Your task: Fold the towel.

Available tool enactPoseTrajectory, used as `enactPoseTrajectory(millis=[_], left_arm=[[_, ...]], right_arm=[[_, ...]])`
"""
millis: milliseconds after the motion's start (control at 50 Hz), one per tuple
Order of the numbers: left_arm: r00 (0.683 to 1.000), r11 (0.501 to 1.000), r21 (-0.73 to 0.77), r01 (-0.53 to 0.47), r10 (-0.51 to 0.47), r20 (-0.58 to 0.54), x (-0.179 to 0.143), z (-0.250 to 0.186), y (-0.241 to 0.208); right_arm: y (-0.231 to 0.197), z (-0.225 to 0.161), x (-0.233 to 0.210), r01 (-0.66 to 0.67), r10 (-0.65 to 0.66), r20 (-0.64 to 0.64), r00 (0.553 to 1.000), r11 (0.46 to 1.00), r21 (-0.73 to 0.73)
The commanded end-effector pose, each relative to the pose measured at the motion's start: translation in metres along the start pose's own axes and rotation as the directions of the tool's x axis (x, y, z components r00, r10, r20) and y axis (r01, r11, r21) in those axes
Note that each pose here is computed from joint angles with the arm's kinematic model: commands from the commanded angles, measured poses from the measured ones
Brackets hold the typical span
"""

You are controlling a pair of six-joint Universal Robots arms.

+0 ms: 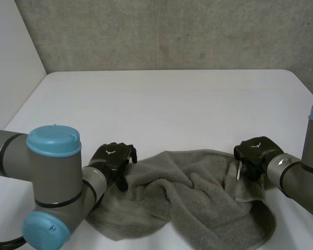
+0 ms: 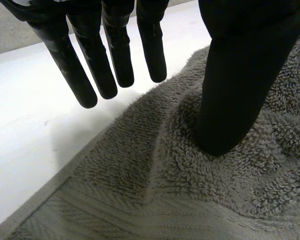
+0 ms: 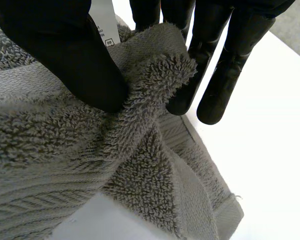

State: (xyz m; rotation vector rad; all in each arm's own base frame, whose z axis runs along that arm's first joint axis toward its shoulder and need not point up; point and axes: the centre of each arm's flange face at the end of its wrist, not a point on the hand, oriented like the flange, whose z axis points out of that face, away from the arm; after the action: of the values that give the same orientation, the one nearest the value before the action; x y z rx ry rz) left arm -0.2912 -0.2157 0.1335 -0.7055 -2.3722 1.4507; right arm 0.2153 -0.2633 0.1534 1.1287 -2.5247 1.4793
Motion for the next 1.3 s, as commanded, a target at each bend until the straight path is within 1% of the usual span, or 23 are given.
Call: enactPoseTrajectory(millis=[20, 380, 500, 520, 540, 580, 600, 640, 660, 680, 700, 740, 760, 800, 820, 860, 880, 920, 1000, 1040, 1060, 1160, 1300], left_arm=[[1.000, 1.000, -0.020, -0.007, 0.006, -0.014, 0.005, 0.007, 0.011], [0.999, 0.999, 0.022, -0.031, 0.032, -0.043, 0.019, 0.009, 0.002], [0.992, 0.973, 0.195, -0.126, 0.129, -0.003, 0.014, 0.018, -0.052], [0.987, 0.948, 0.273, -0.162, 0.160, 0.031, 0.010, 0.018, -0.078], [0.987, 0.948, 0.273, -0.163, 0.160, 0.032, 0.010, 0.018, -0.078], [0.973, 0.875, 0.428, -0.225, 0.182, 0.138, -0.005, 0.011, -0.133], [0.973, 0.875, 0.429, -0.225, 0.182, 0.139, -0.005, 0.011, -0.134], [0.957, 0.780, 0.564, -0.271, 0.154, 0.246, -0.019, -0.004, -0.183], [0.957, 0.779, 0.565, -0.271, 0.154, 0.247, -0.019, -0.004, -0.184], [0.950, 0.737, 0.612, -0.287, 0.137, 0.280, -0.024, -0.013, -0.201], [0.950, 0.737, 0.612, -0.287, 0.137, 0.281, -0.024, -0.014, -0.201], [0.946, 0.700, 0.649, -0.297, 0.124, 0.298, -0.025, -0.029, -0.214], [0.946, 0.700, 0.649, -0.297, 0.124, 0.298, -0.025, -0.029, -0.214], [0.948, 0.728, 0.619, -0.295, 0.139, 0.288, -0.024, -0.031, -0.198], [0.948, 0.728, 0.619, -0.295, 0.139, 0.288, -0.024, -0.031, -0.198], [0.949, 0.783, 0.549, -0.292, 0.168, 0.265, -0.021, -0.027, -0.163], [0.949, 0.784, 0.548, -0.292, 0.168, 0.265, -0.021, -0.027, -0.163], [0.951, 0.840, 0.458, -0.292, 0.205, 0.231, -0.019, -0.020, -0.121], [0.952, 0.885, 0.357, -0.298, 0.248, 0.180, -0.014, -0.015, -0.077], [0.940, 0.912, 0.235, -0.337, 0.314, 0.132, -0.010, -0.008, -0.033], [0.940, 0.912, 0.234, -0.337, 0.314, 0.132, -0.010, -0.008, -0.033], [0.886, 0.880, 0.099, -0.464, 0.459, 0.069, 0.000, -0.010, 0.013], [0.870, 0.860, 0.135, -0.493, 0.489, 0.058, 0.012, -0.029, 0.007]], right_arm=[[-0.003, 0.000, -0.001, 0.049, -0.049, 0.003, 0.999, 0.999, 0.006], [-0.015, 0.003, 0.008, 0.115, -0.114, -0.032, 0.993, 0.992, 0.043], [-0.054, 0.011, 0.029, 0.144, -0.116, -0.141, 0.983, 0.969, 0.203], [-0.073, 0.012, 0.040, 0.157, -0.103, -0.196, 0.975, 0.947, 0.282], [-0.073, 0.012, 0.040, 0.157, -0.103, -0.197, 0.975, 0.946, 0.283], [-0.116, 0.008, 0.063, 0.196, -0.045, -0.315, 0.948, 0.863, 0.466], [-0.116, 0.008, 0.063, 0.196, -0.044, -0.316, 0.948, 0.862, 0.467], [-0.151, -0.007, 0.081, 0.213, 0.062, -0.379, 0.923, 0.739, 0.639], [-0.151, -0.007, 0.081, 0.213, 0.063, -0.379, 0.923, 0.738, 0.640], [-0.164, -0.017, 0.086, 0.214, 0.109, -0.384, 0.917, 0.678, 0.703], [-0.170, -0.023, 0.089, 0.204, 0.145, -0.376, 0.915, 0.638, 0.742], [-0.170, -0.025, 0.088, 0.185, 0.155, -0.358, 0.921, 0.635, 0.750], [-0.170, -0.025, 0.088, 0.185, 0.155, -0.358, 0.921, 0.635, 0.750], [-0.156, -0.021, 0.084, 0.137, 0.142, -0.320, 0.937, 0.695, 0.706], [-0.156, -0.021, 0.084, 0.136, 0.141, -0.320, 0.937, 0.695, 0.706], [-0.132, -0.013, 0.068, 0.070, 0.101, -0.232, 0.967, 0.775, 0.628], [-0.132, -0.013, 0.068, 0.070, 0.101, -0.232, 0.968, 0.775, 0.628], [-0.110, -0.007, 0.050, 0.047, 0.038, -0.145, 0.989, 0.838, 0.543], [-0.081, 0.007, 0.030, 0.050, -0.034, -0.045, 0.998, 0.897, 0.440], [-0.049, 0.025, 0.018, 0.076, -0.084, 0.011, 0.996, 0.943, 0.323], [-0.035, 0.032, 0.018, 0.088, -0.098, 0.024, 0.995, 0.959, 0.270], [-0.004, 0.036, 0.008, 0.157, -0.170, 0.101, 0.980, 0.980, 0.119], [-0.009, 0.019, 0.025, 0.149, -0.156, 0.092, 0.984, 0.986, 0.074]])
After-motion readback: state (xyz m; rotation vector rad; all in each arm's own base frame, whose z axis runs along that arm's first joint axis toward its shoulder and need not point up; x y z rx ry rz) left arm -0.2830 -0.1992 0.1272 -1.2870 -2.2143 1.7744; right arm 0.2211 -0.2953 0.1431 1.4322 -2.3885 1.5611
